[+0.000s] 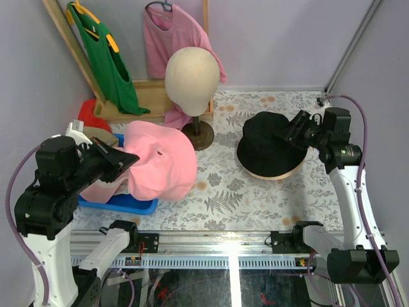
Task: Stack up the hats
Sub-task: Pick up the hat from the bin.
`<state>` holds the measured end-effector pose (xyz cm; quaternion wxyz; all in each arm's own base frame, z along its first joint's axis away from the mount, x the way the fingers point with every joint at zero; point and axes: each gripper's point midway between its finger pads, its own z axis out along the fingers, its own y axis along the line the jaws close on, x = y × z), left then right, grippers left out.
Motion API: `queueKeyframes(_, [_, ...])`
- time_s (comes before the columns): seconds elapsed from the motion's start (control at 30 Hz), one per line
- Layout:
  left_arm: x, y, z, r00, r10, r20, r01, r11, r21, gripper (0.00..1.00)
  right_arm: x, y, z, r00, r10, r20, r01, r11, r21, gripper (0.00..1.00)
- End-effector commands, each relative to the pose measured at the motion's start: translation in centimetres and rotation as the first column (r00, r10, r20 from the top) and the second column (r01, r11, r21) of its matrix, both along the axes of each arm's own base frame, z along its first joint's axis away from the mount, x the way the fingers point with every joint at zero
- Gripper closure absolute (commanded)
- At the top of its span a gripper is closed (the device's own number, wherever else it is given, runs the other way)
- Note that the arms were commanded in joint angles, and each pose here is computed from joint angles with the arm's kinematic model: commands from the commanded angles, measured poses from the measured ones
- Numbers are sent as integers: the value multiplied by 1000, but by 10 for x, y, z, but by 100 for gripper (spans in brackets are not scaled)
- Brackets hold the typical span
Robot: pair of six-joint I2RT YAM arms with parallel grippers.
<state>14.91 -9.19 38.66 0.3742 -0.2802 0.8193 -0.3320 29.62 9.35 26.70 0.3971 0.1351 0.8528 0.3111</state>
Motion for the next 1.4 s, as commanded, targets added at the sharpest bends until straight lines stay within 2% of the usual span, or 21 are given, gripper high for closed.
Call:
queueKeyframes(0.0, [-5,-31,43,969,-155,192,180,976,-120,100,0,-9,41,992,-80,102,81,997,2,52])
queueKeyframes(0.23, [-8,-46,77,922,-200,332,279,937,-212,100,-5,-24,60,976,-169,135,173,985,-24,51])
queueKeyframes(0.4, [2,-45,102,881,-223,417,325,926,-190,100,-6,-30,62,970,-206,133,211,977,-28,51])
queueKeyframes(0.63, [39,-35,138,836,-184,517,316,931,-180,100,0,-30,70,967,-215,136,220,975,-23,51])
queueKeyframes(0.77, [53,-32,200,757,-152,635,334,926,-176,100,1,-34,77,965,-222,141,229,972,-42,52])
queueKeyframes(0.87, [49,-33,257,676,-139,723,367,915,-167,100,2,-36,85,962,-227,153,238,970,-54,52])
queueKeyframes(1.03, [52,-35,317,579,-114,808,453,869,-202,100,2,-39,95,956,-241,166,253,966,-56,52])
queueKeyframes(1.2, [69,-41,335,517,-106,850,507,837,-204,100,4,-39,98,952,-258,163,267,963,-32,52])
queueKeyframes(1.37, [95,-113,316,502,-196,843,617,764,-190,100,5,-39,101,950,-269,161,276,961,-22,52])
